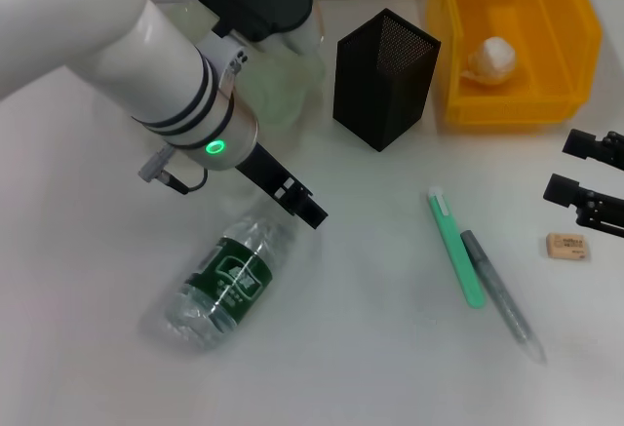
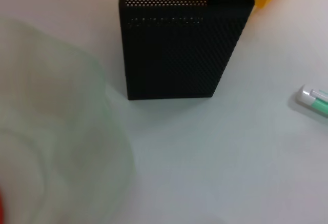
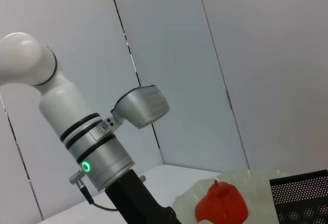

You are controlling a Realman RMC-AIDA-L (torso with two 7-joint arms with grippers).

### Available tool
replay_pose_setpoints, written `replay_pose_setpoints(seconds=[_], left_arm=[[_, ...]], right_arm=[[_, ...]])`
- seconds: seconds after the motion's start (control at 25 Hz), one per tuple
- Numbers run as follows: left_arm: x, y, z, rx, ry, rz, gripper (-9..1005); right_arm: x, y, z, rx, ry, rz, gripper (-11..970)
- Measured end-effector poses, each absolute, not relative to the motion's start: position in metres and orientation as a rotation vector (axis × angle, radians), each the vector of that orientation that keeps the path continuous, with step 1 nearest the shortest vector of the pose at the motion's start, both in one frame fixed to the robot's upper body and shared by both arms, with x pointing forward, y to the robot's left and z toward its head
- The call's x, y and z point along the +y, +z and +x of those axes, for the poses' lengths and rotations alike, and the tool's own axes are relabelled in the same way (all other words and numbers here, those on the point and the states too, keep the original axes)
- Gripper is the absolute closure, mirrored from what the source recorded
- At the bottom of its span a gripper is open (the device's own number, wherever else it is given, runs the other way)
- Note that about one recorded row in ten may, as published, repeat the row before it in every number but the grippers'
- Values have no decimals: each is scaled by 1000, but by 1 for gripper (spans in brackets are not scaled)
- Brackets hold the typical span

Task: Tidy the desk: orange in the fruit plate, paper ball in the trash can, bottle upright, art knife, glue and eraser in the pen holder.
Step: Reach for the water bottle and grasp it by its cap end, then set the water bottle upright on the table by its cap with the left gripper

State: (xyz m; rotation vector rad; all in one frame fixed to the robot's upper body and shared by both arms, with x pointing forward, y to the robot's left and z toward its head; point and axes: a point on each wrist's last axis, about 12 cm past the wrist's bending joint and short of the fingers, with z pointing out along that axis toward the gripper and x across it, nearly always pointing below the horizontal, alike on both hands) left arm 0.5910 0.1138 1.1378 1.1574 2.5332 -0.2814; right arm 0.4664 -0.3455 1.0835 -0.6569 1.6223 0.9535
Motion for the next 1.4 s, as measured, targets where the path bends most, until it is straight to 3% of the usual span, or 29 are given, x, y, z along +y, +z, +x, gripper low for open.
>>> replay_pose_setpoints(seconds=[0.8,1.08,1.4], left_arm=[[104,1124,582,2493,-266,1221,322],[102,1123,581,2472,-259,1245,561],[103,1130,576,2372,-286,1271,560]], right_arm=[[-341,1079,469,1617,961,-645,190],[-343,1079,469,1616,951,-633,190],[-342,1077,471,1626,945,-620,190]])
